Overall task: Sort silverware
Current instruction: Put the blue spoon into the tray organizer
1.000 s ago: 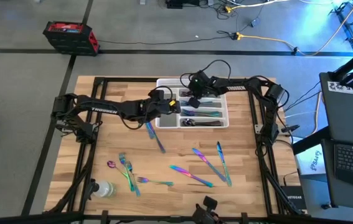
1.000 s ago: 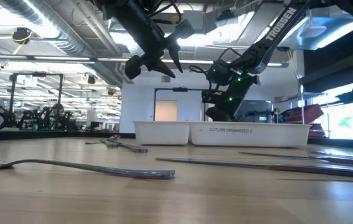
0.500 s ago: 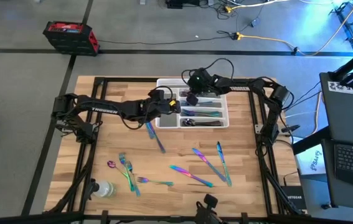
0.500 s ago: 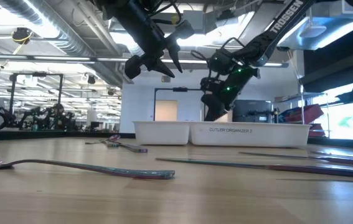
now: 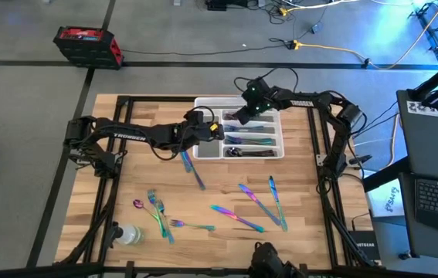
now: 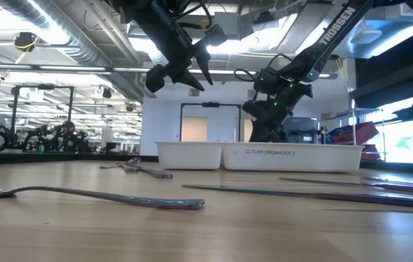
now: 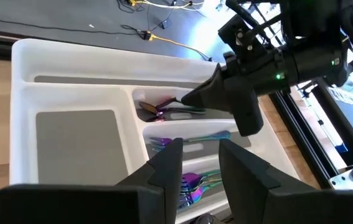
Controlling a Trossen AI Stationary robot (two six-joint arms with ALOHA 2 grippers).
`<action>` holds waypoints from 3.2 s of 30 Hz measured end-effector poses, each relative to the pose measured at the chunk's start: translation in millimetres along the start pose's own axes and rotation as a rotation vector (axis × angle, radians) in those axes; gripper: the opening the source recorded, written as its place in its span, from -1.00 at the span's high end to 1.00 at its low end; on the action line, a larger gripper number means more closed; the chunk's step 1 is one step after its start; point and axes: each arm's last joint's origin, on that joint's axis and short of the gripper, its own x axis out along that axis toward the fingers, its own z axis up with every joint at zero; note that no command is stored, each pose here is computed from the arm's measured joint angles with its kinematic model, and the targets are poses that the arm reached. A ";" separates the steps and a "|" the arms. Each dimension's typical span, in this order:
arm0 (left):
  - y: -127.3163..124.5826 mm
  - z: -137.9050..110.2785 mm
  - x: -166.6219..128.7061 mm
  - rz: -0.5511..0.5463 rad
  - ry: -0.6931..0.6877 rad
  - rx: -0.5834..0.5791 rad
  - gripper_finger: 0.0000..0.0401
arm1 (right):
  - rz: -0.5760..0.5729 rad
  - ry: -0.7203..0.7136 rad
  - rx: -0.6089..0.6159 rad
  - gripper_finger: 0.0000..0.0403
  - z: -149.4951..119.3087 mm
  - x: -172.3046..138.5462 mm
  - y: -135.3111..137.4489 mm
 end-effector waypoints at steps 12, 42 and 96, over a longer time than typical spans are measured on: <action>-0.1 0.0 0.1 -0.003 0.004 0.004 0.55 | -0.176 -0.054 -0.094 1.00 3.2 4.0 11.1; 0.5 0.5 0.8 -0.002 0.009 -0.010 0.55 | -0.303 -0.038 -0.005 1.00 -5.0 22.4 10.3; 1.1 -1.9 -0.6 0.006 0.021 0.042 0.55 | -0.154 -0.164 -0.098 1.00 1.1 41.5 39.5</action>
